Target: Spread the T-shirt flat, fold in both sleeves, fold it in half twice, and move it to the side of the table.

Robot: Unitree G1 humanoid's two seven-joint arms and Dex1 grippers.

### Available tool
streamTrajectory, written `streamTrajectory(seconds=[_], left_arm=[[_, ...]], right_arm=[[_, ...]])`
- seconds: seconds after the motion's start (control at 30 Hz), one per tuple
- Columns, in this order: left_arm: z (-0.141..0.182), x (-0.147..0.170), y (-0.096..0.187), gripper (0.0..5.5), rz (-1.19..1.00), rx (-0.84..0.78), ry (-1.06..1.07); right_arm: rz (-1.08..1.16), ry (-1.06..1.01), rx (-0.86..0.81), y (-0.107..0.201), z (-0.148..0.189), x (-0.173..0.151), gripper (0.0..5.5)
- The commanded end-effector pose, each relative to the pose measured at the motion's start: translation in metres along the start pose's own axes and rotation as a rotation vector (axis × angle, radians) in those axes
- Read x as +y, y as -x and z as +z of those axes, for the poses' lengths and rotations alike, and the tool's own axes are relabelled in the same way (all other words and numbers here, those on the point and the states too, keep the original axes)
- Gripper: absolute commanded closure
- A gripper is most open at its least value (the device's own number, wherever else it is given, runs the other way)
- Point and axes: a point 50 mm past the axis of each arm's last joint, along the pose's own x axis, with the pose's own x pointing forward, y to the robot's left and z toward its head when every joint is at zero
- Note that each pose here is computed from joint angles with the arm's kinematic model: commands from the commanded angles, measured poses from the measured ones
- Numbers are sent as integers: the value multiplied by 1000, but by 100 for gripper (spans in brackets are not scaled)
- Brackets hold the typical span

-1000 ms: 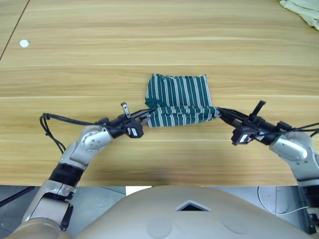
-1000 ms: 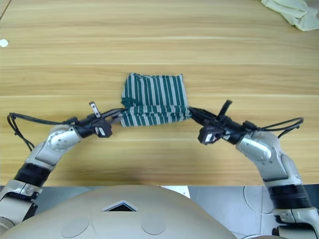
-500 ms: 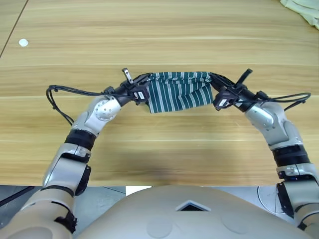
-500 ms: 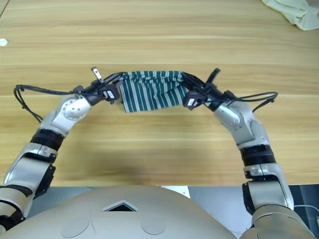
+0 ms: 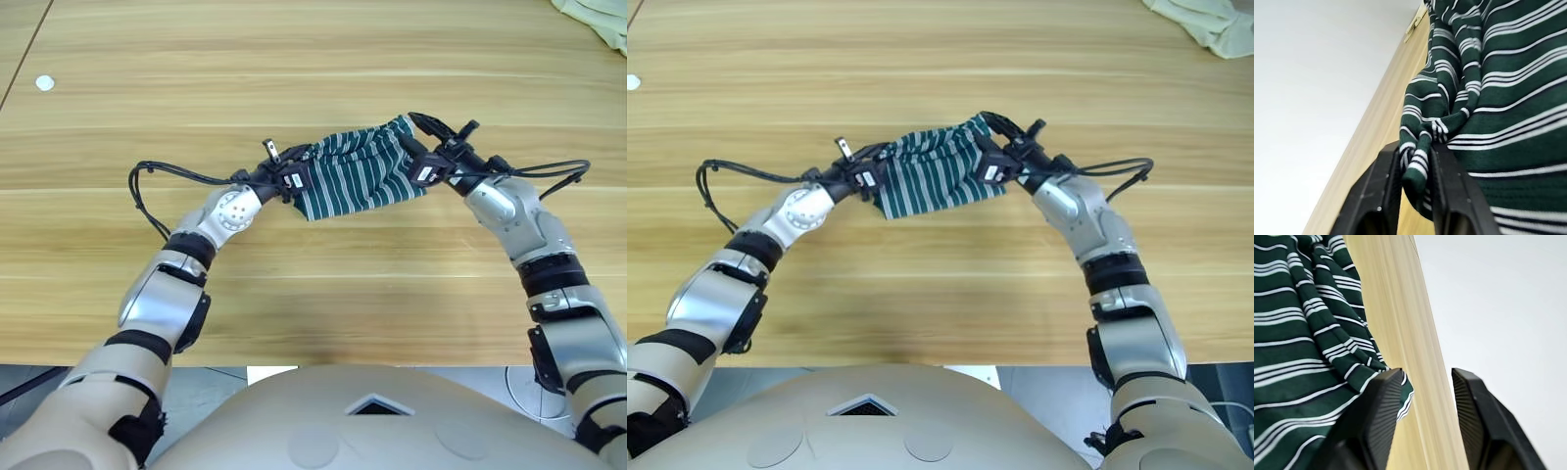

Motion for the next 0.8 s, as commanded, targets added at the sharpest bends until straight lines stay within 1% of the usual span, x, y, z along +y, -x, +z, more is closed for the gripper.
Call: streamTrajectory(seconds=[0.03,0.13,0.2,0.27,0.33,0.47,0.5,0.57,0.63,0.7,0.73,0.8], left_arm=[[-3,15,-3,389,89,29,5],[-8,20,-3,339,149,69,0],[-13,25,-2,336,187,120,-2],[-19,29,-2,336,208,182,-12],[-21,30,-3,336,208,219,-17],[-19,34,-5,336,257,214,62],[-20,37,-5,336,281,212,94],[-25,43,0,336,344,235,148],[-35,49,12,336,420,272,220],[-47,53,28,336,493,303,280],[-53,53,37,336,525,315,307],[-62,51,54,336,576,327,346]], right_arm=[[-7,20,13,-11,-3,-2,293],[-17,12,-26,-19,6,2,238],[4,-2,-70,-28,17,11,200],[53,-16,-116,-39,31,24,200],[68,-26,-138,-47,38,29,200],[75,-108,-182,-65,53,32,200],[90,-180,-187,-70,57,34,200],[112,-368,-131,-81,56,36,200],[125,-600,-9,-85,40,38,200],[129,-876,113,-78,18,43,200],[130,-980,168,-72,7,47,200],[124,-1096,267,-60,-7,55,200]])
